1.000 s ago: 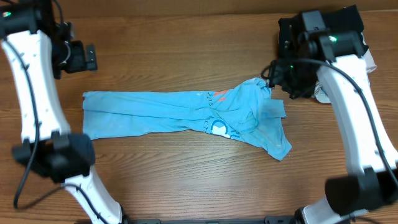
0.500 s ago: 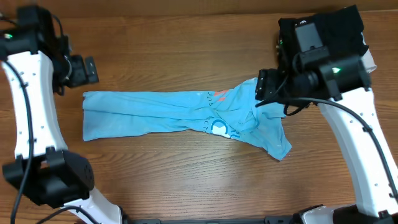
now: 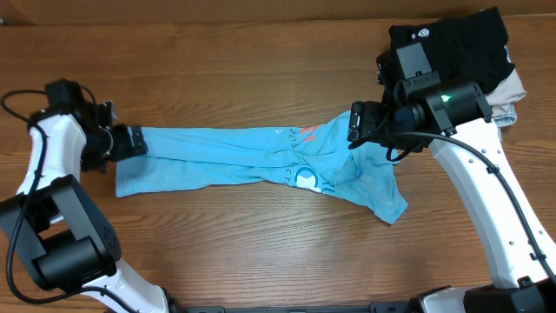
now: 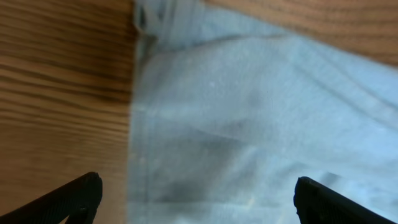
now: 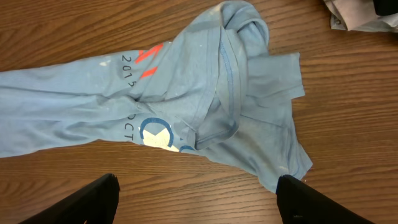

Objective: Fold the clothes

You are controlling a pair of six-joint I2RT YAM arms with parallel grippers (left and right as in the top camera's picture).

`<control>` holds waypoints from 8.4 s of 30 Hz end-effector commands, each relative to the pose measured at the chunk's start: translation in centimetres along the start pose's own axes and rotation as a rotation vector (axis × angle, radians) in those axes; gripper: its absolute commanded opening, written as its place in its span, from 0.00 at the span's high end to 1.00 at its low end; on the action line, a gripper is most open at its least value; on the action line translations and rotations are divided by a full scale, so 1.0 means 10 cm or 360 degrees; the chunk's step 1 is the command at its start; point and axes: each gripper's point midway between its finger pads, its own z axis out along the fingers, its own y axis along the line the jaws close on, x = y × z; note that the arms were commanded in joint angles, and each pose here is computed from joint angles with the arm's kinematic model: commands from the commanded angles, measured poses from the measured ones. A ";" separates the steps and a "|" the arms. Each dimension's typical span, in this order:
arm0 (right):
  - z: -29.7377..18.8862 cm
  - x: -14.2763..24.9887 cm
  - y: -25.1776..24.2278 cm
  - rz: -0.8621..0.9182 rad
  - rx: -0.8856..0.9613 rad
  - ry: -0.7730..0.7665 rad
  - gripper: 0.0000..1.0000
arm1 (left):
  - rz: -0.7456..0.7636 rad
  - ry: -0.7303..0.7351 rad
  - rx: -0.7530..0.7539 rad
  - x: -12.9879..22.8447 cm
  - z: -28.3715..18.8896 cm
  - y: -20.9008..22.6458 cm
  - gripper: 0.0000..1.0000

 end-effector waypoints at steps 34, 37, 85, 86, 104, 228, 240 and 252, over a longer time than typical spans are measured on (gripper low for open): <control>-0.01 -0.15 0.07 -0.0012 -0.0038 -0.0107 0.17 | -0.0013 -0.0113 -0.0127 0.17 0.51 0.14 0.52; -0.02 -0.17 0.08 -0.0011 -0.0044 -0.0120 0.17 | -0.0043 -0.0114 -0.0184 0.18 0.50 0.20 0.59; 0.25 -0.24 0.21 -0.0008 -0.0102 -0.0050 0.22 | 0.0459 0.0009 -0.0139 -0.16 -0.53 -1.27 0.83; 0.25 -0.24 0.21 -0.0008 -0.0102 -0.0050 0.21 | 0.0428 0.0001 -0.0154 -0.18 -0.53 -1.23 0.70; 0.24 -0.32 0.25 -0.0027 -0.0129 -0.0105 0.16 | -0.0041 0.0104 -0.0211 -0.24 -0.28 0.11 0.00; 0.77 -0.34 0.17 0.0011 -0.0208 0.0011 0.12 | 0.0617 0.0431 -0.0160 0.06 -0.27 -1.52 0.96; 0.77 -0.33 0.11 0.0034 -0.0194 0.0026 0.12 | 0.0632 0.0540 -0.0182 0.38 -0.30 -1.89 0.96; 0.77 -0.34 0.10 0.0036 -0.0192 0.0024 0.11 | 0.0736 0.0539 0.0033 0.55 -0.27 -2.40 0.90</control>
